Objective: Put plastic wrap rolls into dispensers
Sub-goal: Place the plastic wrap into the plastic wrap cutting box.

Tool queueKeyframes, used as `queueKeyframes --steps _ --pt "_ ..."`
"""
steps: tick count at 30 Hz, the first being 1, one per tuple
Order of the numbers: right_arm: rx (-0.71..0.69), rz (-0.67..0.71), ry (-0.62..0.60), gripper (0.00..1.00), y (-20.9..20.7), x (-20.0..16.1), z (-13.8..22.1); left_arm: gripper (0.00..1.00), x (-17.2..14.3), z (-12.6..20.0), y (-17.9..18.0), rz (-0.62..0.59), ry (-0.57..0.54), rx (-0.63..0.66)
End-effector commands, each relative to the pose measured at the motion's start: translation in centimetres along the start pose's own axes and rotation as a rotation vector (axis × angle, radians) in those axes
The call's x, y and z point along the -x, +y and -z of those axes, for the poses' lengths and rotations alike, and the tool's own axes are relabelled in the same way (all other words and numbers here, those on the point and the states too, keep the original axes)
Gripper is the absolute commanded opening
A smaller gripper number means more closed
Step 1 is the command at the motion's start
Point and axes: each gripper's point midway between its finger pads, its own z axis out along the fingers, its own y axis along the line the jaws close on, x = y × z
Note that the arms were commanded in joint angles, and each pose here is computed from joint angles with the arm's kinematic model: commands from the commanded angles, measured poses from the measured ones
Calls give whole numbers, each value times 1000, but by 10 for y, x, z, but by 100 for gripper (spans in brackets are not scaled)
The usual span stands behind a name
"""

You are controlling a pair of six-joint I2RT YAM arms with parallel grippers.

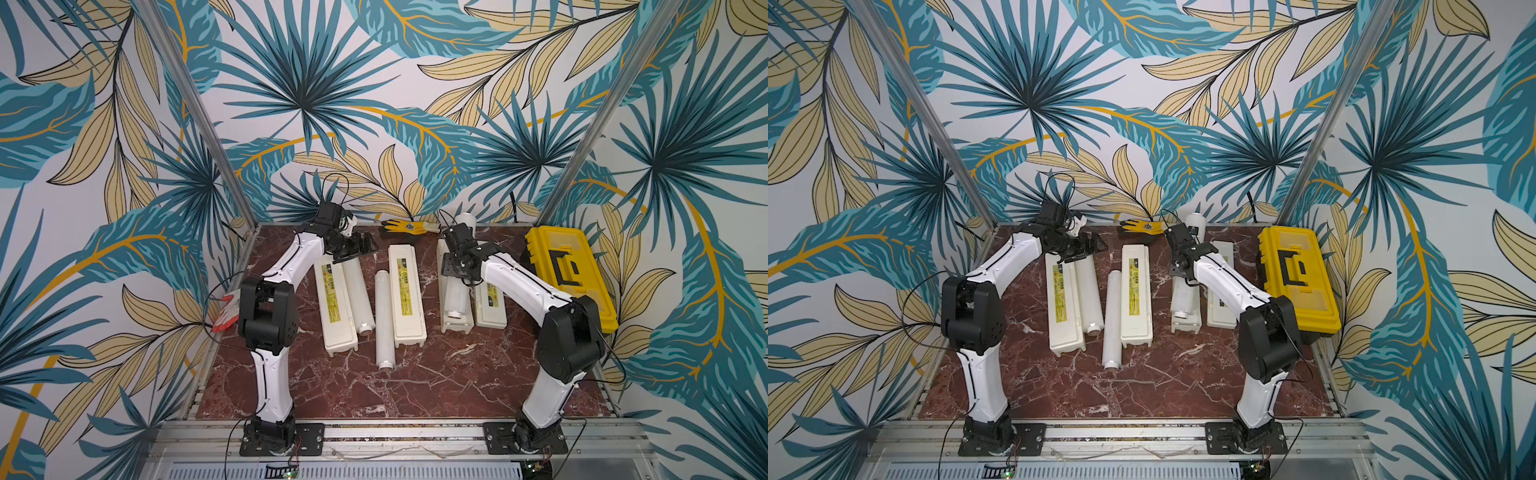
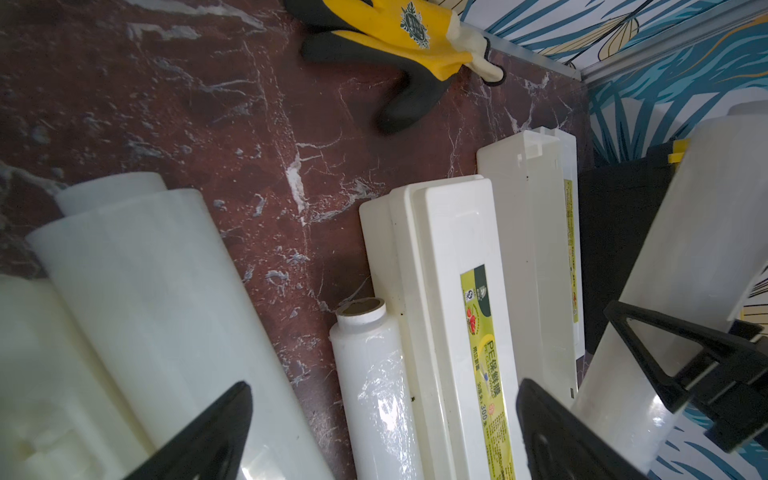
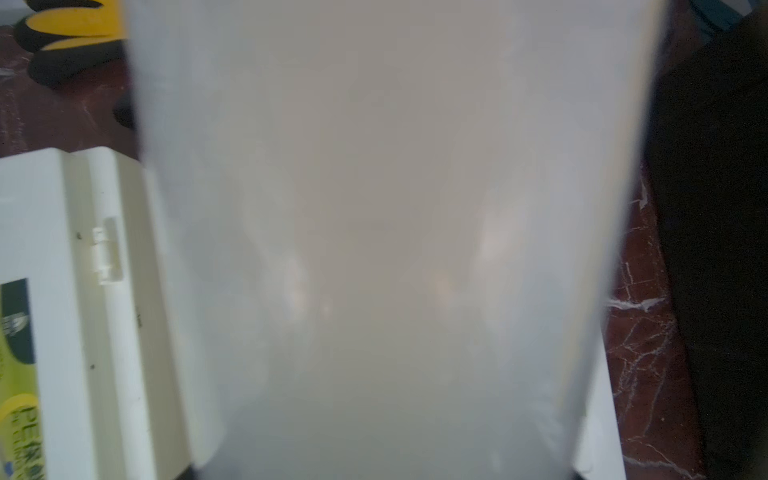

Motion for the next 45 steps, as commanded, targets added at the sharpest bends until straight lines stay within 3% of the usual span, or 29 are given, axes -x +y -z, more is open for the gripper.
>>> queueKeyframes --steps 1,13,25,38,45 --pt "6 -91 -171 40 -6 57 18 100 9 2 6 4 -19 10" --pt "34 -7 -94 39 4 45 -14 100 8 0 14 25 -14 19" --pt "36 11 65 36 2 -3 -32 100 7 1 17 34 -15 30" --pt "179 125 227 37 23 -54 -37 100 5 -2 19 45 -7 32" --pt "189 155 295 39 24 -73 -37 99 0 -2 21 51 -1 39"
